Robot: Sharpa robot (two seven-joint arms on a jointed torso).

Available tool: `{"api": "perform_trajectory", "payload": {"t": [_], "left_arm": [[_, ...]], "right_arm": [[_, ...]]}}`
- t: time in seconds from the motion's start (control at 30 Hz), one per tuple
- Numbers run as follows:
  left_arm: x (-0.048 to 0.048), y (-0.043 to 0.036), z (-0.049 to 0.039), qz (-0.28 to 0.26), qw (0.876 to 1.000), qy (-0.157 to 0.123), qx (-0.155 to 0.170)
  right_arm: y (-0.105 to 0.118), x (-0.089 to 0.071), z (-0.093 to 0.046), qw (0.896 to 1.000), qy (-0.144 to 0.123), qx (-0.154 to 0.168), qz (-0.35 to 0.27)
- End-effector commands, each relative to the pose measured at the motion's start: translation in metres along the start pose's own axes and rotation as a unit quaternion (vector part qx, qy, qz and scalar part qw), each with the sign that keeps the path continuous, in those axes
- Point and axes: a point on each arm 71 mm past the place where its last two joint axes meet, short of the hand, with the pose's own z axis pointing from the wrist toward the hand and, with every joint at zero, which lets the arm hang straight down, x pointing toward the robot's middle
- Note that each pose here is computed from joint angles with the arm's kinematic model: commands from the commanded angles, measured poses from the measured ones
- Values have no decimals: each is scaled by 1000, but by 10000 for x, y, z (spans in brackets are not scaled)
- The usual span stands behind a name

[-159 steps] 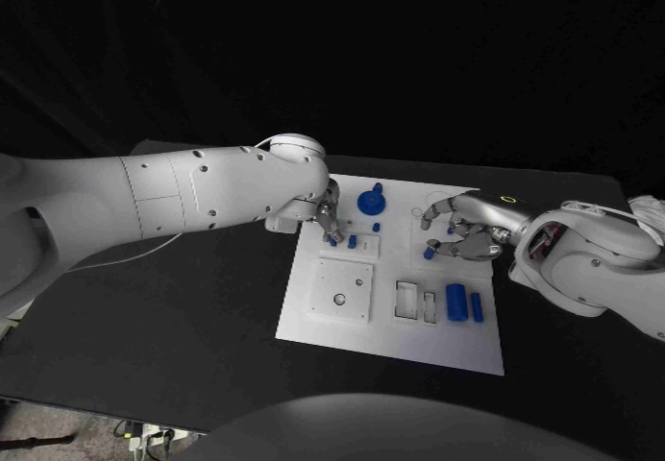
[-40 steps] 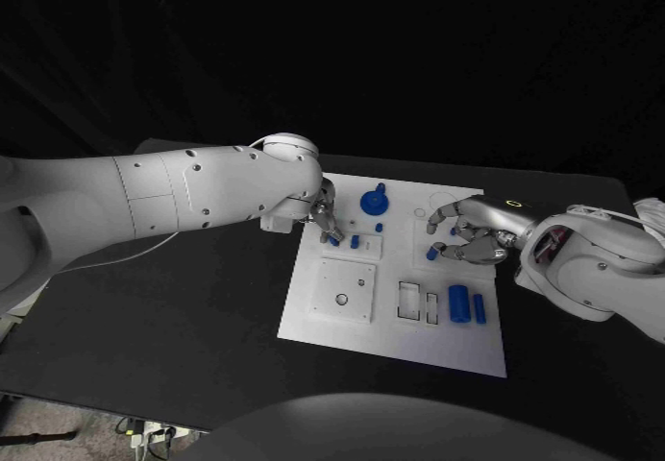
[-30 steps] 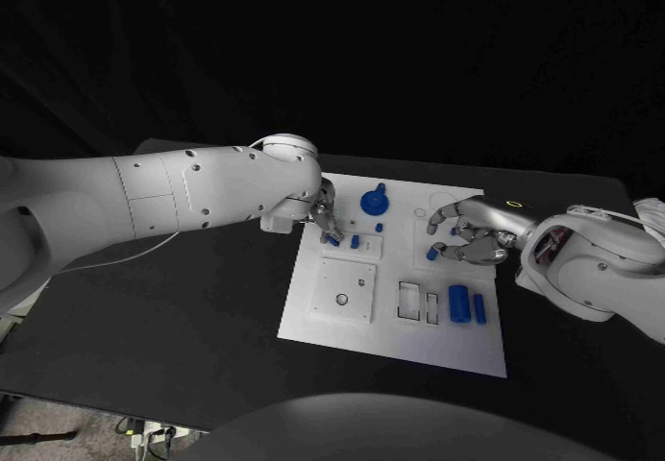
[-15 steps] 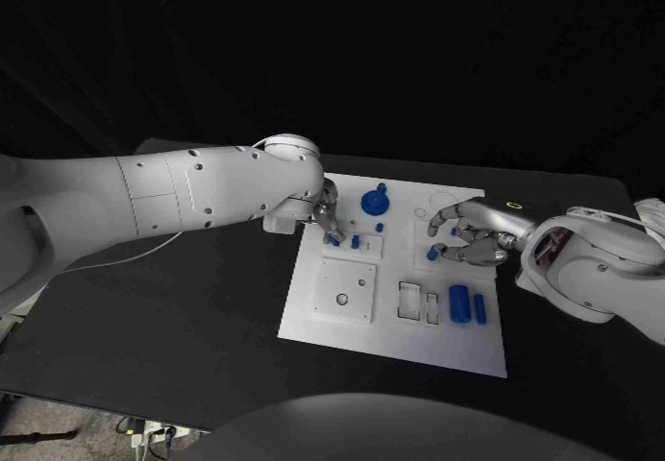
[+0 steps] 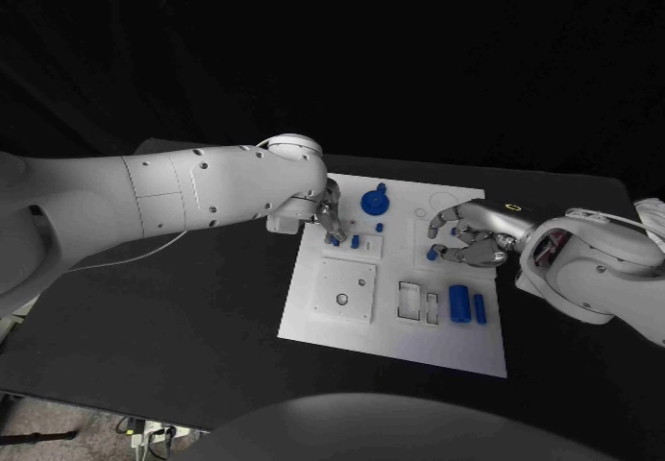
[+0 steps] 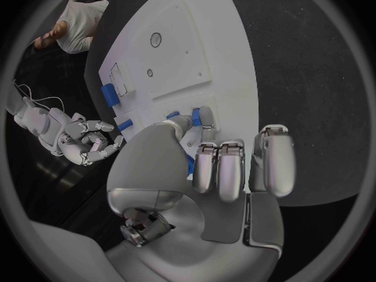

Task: Assemble the parts on the task board

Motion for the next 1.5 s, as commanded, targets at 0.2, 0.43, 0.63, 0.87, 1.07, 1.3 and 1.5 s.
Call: {"api": "perform_trajectory", "payload": {"t": [0.2,0.43,0.63,0.87,1.07,1.3,1.5], "left_arm": [[47,-34,22,6,1000,17,-4],[48,-46,27,7,1000,18,-2],[51,-69,31,7,1000,17,2],[55,-74,38,9,1000,20,1],[57,-49,42,11,1000,23,-8],[56,-5,42,12,999,22,-19],[48,43,36,9,1000,15,-23]], "right_arm": [[-5,16,-2,1000,6,2,-1],[-12,16,-5,1000,5,4,-1],[-18,14,-7,1000,4,5,-1],[-25,11,-11,1000,2,7,-1],[-31,11,-14,1000,2,8,-1],[-37,13,-18,1000,3,9,-1],[-40,15,-21,1000,4,10,0]]}}
